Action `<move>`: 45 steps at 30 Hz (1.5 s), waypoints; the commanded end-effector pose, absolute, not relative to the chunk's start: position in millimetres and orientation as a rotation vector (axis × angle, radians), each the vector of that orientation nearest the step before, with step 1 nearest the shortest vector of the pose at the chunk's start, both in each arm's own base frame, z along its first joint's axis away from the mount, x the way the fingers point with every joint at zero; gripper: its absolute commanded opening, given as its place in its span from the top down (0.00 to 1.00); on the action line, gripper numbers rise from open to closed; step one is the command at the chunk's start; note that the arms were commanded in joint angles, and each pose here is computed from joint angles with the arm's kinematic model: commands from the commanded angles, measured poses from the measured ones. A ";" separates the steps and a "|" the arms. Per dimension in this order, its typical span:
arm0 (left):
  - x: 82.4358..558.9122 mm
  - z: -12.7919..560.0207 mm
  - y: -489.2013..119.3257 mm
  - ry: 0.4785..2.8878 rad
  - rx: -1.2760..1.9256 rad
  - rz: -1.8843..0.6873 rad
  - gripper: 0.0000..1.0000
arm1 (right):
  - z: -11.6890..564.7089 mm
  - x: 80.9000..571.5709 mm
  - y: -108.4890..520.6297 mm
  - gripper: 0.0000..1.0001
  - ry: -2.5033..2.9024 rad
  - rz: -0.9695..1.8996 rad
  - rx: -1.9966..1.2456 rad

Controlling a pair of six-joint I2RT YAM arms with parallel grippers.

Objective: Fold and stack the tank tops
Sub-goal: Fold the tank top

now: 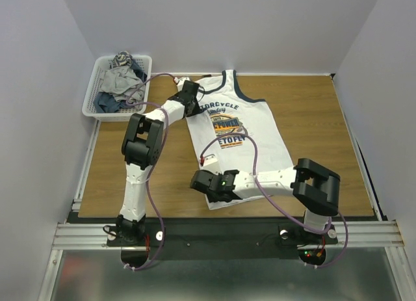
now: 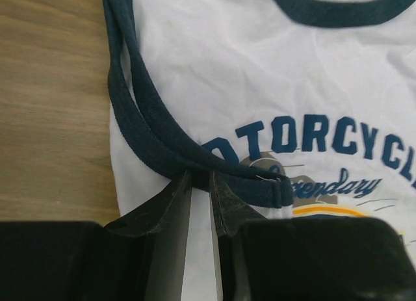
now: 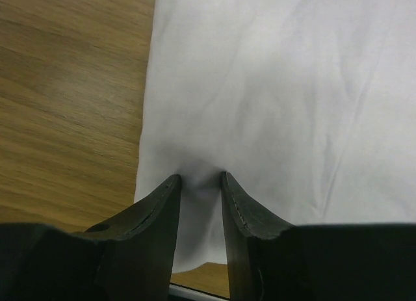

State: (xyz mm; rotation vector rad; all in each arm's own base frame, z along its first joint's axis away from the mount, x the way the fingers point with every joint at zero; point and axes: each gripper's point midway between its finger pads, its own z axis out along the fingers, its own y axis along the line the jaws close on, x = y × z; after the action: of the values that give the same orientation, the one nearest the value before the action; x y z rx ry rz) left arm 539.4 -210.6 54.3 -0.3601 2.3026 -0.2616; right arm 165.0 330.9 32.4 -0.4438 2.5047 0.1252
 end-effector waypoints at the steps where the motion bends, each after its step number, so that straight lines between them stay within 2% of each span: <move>1: 545.1 63.7 -220.3 2.305 -0.271 -0.292 0.71 | 28.7 165.6 356.3 0.64 2.488 0.225 -0.502; 6: 555.3 44.0 -208.5 2.357 -0.275 -0.202 0.72 | 16.9 152.2 389.9 0.66 2.533 0.384 -0.589; 12: 569.0 42.6 -188.2 2.365 -0.290 -0.152 0.72 | 32.0 145.5 434.1 0.66 2.528 0.577 -0.638; 17: 584.1 53.6 -182.2 2.340 -0.274 -0.184 0.71 | 39.0 151.0 461.9 0.61 2.518 0.644 -0.609; 22: 590.5 71.0 -194.7 2.300 -0.237 -0.276 0.61 | 66.1 167.9 474.0 0.53 2.452 0.685 -0.542; 27: 591.8 98.2 -204.9 2.238 -0.205 -0.347 0.53 | 97.2 186.5 460.4 0.46 2.397 0.698 -0.452; 30: 591.7 124.9 -208.1 2.168 -0.206 -0.397 0.47 | 128.7 201.3 442.2 0.43 2.344 0.720 -0.375; 32: 591.1 178.0 -210.2 2.059 -0.201 -0.453 0.44 | 155.8 222.6 419.5 0.40 2.275 0.700 -0.293; 33: 592.1 179.1 -211.2 2.050 -0.202 -0.462 0.43 | 162.3 229.1 410.9 0.39 2.263 0.699 -0.273; 37: 580.4 252.2 -215.8 1.914 -0.180 -0.545 0.41 | 185.3 279.1 354.5 0.38 2.229 0.671 -0.130; 38: 574.3 255.6 -218.8 1.911 -0.181 -0.551 0.41 | 188.9 306.1 324.2 0.38 2.218 0.637 -0.056; 40: 557.5 276.6 -224.5 1.883 -0.176 -0.574 0.42 | 188.8 330.2 295.6 0.38 2.228 0.633 -0.006; 41: 551.0 262.4 -219.3 1.905 -0.224 -0.538 0.42 | 187.8 360.5 257.8 0.38 2.224 0.598 0.097; 42: 533.8 275.3 -231.3 1.891 -0.223 -0.572 0.43 | 187.7 369.4 245.7 0.39 2.240 0.643 0.099; 44: 506.7 245.7 -244.7 1.948 -0.232 -0.576 0.46 | 175.2 405.9 191.1 0.42 2.257 0.612 0.220; 45: 489.0 251.3 -254.8 1.944 -0.228 -0.607 0.47 | 177.7 418.0 177.7 0.44 2.249 0.620 0.231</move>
State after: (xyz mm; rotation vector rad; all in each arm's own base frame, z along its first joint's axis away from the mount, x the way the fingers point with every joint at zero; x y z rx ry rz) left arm 535.2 -221.5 252.3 -0.2210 1.9426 -0.5391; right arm 383.1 235.5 191.7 0.1868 2.2068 0.5914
